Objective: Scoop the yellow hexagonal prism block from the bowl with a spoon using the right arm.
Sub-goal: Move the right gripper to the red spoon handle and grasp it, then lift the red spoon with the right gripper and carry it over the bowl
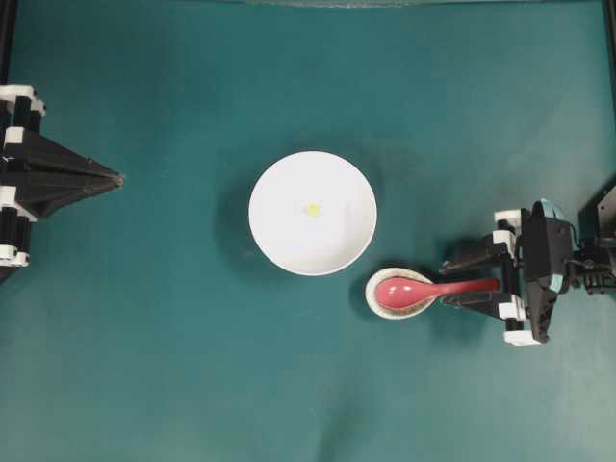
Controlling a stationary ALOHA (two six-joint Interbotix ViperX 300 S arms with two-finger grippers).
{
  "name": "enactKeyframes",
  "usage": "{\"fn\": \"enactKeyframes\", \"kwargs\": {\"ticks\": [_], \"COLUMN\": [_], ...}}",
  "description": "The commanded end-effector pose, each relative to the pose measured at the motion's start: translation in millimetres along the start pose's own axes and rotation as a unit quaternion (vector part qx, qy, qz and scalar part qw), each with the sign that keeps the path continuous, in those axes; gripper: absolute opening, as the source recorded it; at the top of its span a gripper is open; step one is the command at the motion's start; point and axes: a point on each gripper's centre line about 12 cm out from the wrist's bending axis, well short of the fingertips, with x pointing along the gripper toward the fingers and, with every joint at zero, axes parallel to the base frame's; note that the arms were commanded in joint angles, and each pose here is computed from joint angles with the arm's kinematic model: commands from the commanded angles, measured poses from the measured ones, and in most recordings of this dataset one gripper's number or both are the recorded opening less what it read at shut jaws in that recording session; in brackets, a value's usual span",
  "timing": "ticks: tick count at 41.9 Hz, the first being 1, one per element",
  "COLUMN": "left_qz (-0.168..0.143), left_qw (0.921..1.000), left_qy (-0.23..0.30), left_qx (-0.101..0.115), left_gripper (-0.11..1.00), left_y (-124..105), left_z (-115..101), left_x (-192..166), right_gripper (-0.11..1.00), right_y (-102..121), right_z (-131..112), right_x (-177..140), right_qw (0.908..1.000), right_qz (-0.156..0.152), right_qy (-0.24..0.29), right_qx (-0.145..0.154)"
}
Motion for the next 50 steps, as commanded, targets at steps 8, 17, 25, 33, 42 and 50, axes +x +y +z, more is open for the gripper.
{"fn": "enactKeyframes", "kwargs": {"ticks": [8, 17, 25, 33, 42, 50], "left_qz": [0.0, -0.001, -0.001, -0.001, 0.0, -0.001], "left_qw": [1.0, 1.0, 1.0, 1.0, 1.0, 1.0], "left_qy": [-0.008, -0.007, -0.005, -0.002, -0.003, -0.003], "left_qx": [0.002, 0.002, 0.002, 0.002, 0.002, 0.003], "left_gripper": [0.0, 0.0, 0.0, 0.0, 0.0, 0.0], "left_y": [0, 0, 0, 0, 0, 0], "left_z": [6, 6, 6, 5, 6, 6], "left_x": [2, 2, 2, 2, 1, 1], "right_gripper": [0.55, 0.46, 0.28, 0.24, 0.24, 0.24], "right_y": [2, 3, 3, 5, 9, 9], "right_z": [2, 1, 3, 7, 27, 48], "right_x": [-1, -2, -1, -1, -11, -24], "right_qw": [1.0, 1.0, 0.9999, 0.9998, 0.9981, 0.9957], "right_qz": [0.004, 0.006, 0.006, 0.01, 0.025, 0.036], "right_qy": [-0.006, -0.005, -0.009, -0.016, -0.055, -0.082], "right_qx": [0.002, 0.001, 0.001, 0.003, 0.014, 0.021]}}
